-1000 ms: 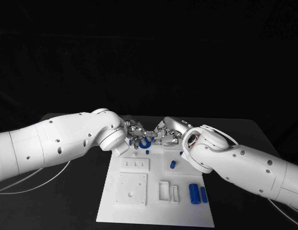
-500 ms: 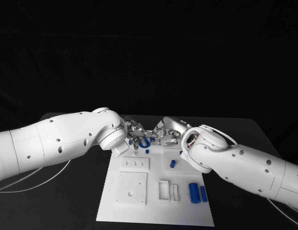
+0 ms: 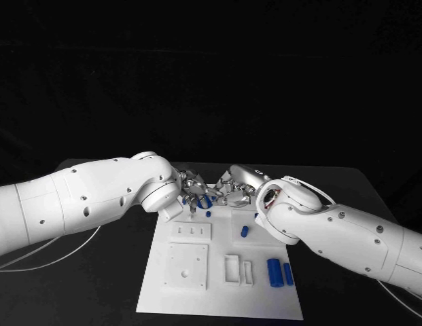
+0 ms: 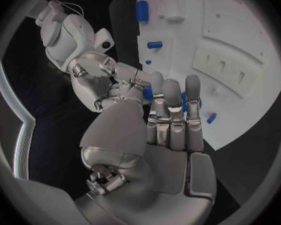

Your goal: Assemble the parts on the task board

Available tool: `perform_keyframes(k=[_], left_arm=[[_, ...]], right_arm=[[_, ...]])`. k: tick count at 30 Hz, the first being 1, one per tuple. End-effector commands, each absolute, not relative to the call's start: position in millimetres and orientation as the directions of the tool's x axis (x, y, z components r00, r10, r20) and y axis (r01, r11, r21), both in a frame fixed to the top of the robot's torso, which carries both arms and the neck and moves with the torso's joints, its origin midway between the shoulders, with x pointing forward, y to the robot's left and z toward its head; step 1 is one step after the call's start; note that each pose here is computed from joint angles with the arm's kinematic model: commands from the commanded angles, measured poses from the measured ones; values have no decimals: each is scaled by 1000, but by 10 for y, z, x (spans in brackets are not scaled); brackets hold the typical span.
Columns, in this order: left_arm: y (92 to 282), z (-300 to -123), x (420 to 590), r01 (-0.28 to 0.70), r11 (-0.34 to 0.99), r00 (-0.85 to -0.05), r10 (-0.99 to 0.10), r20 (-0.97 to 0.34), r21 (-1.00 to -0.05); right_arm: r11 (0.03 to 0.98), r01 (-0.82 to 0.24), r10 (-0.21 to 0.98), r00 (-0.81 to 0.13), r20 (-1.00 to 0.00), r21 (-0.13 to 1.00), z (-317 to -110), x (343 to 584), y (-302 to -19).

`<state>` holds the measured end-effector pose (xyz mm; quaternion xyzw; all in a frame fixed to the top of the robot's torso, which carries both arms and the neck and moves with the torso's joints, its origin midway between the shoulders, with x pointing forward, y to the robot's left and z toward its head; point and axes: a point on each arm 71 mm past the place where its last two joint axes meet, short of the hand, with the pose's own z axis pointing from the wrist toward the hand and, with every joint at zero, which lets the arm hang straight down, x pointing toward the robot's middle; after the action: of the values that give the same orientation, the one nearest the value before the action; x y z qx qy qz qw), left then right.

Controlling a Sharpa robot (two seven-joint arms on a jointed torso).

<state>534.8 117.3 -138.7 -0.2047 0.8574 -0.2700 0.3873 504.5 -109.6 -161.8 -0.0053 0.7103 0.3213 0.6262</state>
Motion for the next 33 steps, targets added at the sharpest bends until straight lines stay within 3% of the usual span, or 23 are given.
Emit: perform_keyframes(k=[1, 33], left_arm=[[1130, -1377, 5328, -123, 774, -634, -543, -551, -621], [1214, -1391, 5341, -140, 773, -646, -545, -535, -619]], right_arm=[[790, -426, 379, -226, -897, 441, -1619, 5032, -1057], [798, -418, 367, -234, -900, 434, -1662, 5048, -1092]])
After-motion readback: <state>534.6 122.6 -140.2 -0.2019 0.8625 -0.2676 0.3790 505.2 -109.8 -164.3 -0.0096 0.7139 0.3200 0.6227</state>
